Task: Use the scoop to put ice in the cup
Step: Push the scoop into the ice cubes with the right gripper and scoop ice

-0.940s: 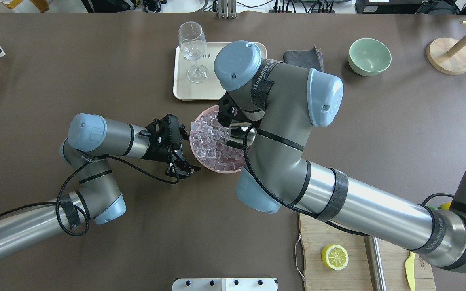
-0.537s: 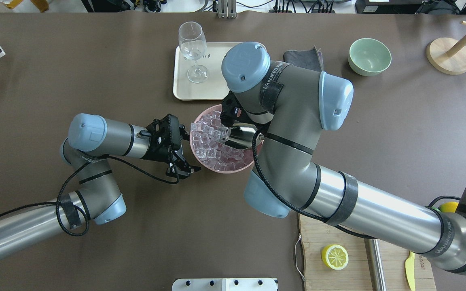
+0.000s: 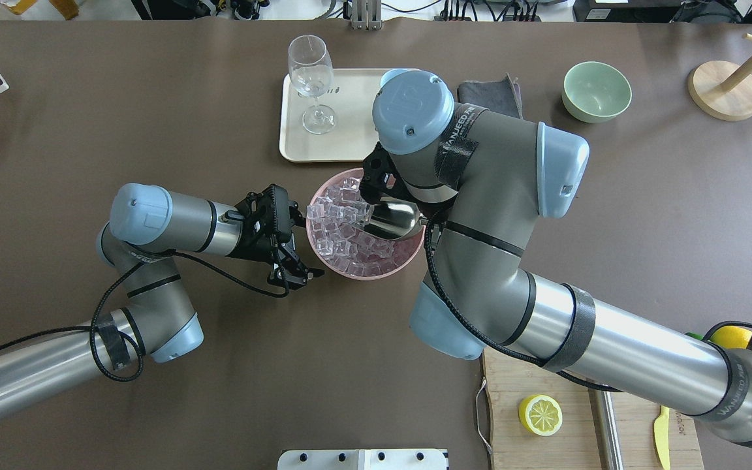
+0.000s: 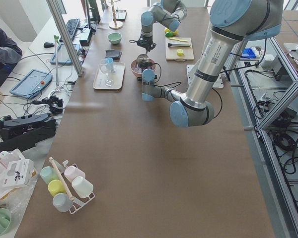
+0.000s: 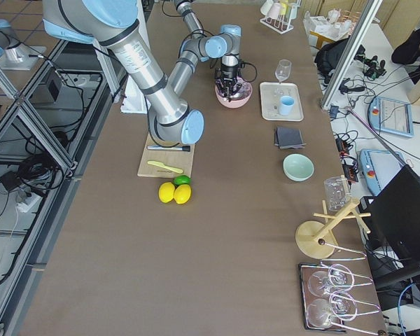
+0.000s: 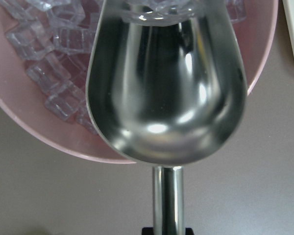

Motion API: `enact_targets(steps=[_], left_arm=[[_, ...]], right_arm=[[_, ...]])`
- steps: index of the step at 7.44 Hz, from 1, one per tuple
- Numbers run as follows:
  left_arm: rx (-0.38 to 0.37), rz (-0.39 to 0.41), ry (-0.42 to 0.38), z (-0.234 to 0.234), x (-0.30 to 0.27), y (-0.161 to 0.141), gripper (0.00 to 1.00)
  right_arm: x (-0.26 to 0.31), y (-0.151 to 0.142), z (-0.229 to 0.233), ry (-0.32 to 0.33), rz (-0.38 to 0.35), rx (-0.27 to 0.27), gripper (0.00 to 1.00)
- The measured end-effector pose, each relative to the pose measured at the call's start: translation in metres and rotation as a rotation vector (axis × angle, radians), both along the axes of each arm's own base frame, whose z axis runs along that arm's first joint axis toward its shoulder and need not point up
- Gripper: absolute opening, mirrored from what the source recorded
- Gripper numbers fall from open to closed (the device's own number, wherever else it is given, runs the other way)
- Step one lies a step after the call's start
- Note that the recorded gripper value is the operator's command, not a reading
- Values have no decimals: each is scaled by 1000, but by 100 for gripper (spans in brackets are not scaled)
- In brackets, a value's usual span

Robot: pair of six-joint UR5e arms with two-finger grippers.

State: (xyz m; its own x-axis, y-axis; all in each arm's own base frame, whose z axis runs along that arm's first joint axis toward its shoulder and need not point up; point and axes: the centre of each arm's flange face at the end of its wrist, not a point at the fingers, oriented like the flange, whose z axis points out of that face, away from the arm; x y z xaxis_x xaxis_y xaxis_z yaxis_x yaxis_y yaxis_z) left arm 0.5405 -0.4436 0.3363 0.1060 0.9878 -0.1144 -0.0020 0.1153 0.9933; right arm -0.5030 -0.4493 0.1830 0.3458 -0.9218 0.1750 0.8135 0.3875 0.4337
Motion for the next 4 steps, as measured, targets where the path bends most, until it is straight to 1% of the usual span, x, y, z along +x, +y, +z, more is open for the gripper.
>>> enact_targets(steps=[4], left_arm=[[3,0,2,-1,0,0,98]], right_arm=[[-4,9,-5,-85,38,6,0]])
